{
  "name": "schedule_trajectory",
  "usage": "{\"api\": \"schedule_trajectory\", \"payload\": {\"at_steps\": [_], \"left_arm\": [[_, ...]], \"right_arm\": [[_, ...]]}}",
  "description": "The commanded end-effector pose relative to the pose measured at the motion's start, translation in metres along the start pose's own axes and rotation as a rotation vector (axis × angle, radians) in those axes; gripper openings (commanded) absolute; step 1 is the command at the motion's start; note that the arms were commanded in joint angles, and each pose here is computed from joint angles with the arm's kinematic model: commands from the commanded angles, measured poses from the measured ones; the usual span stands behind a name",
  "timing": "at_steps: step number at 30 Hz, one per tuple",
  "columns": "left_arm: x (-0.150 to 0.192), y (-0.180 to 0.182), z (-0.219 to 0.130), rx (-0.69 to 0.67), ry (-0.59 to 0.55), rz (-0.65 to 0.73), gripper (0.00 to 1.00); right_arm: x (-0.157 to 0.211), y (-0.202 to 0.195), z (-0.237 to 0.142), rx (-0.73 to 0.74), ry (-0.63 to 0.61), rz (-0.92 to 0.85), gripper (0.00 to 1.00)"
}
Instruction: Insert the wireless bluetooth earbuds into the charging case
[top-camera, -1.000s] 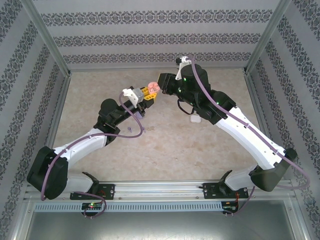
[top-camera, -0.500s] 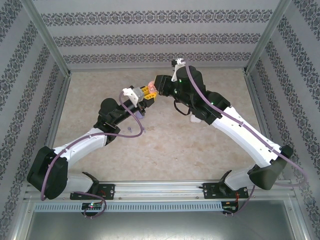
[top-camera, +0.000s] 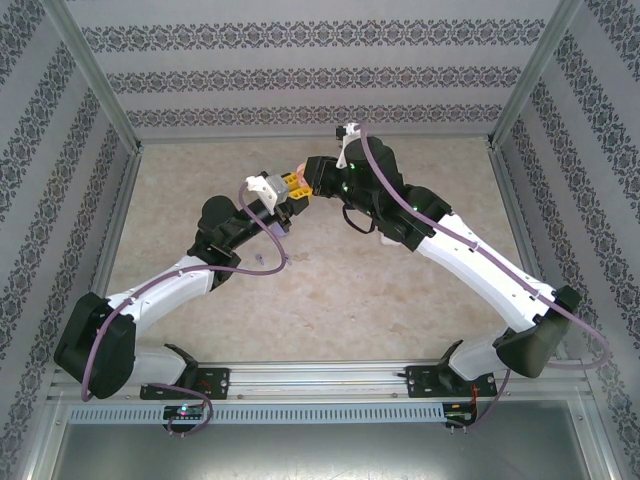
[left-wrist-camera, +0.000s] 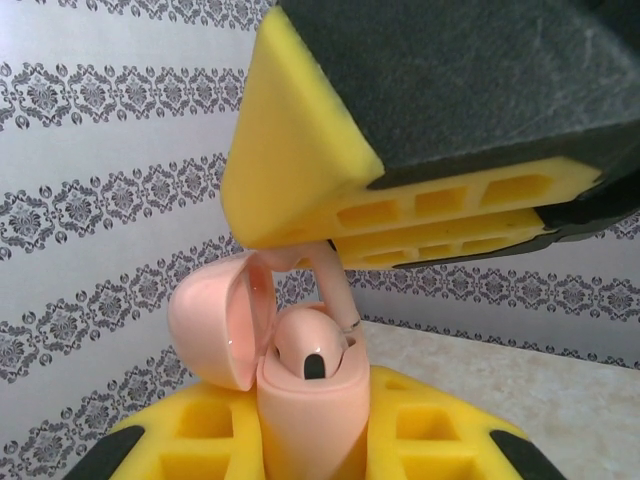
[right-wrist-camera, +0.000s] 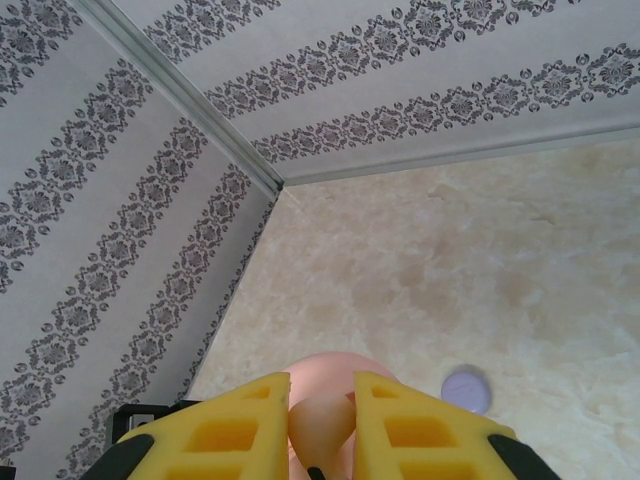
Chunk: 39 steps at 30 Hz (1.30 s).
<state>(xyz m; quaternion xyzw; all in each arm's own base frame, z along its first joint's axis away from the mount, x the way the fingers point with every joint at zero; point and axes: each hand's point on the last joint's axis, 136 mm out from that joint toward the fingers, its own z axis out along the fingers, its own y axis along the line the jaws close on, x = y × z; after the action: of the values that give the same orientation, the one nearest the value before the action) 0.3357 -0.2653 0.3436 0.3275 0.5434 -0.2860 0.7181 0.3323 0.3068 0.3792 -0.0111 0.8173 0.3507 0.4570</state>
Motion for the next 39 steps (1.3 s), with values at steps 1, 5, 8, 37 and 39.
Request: {"api": "schedule_trajectory", "payload": {"at_steps": [1,5,8,37,39], "left_arm": [[-0.037,-0.006,0.0,0.027,-0.088,0.055,0.0],[-0.038,-0.006,0.0,0.027,-0.093,0.056,0.0],[-0.04,-0.007,-0.001,0.029,-0.098,0.055,0.0],[-0.052,-0.007,-0.002,0.025,-0.143,0.026,0.0],[-0.051,-0.007,-0.002,0.024,-0.14,0.027,0.0]], "right_arm": [[0.005,-0.002,0.0,0.01,-0.003,-0.003,0.2],[0.005,-0.008,0.0,0.03,-0.017,-0.017,0.2],[0.007,-0.012,0.002,0.044,-0.019,-0.022,0.2],[0.007,-0.017,-0.008,-0.033,-0.154,-0.014,0.19],[0.005,-0.015,-0.011,-0.04,-0.158,-0.012,0.18]]}}
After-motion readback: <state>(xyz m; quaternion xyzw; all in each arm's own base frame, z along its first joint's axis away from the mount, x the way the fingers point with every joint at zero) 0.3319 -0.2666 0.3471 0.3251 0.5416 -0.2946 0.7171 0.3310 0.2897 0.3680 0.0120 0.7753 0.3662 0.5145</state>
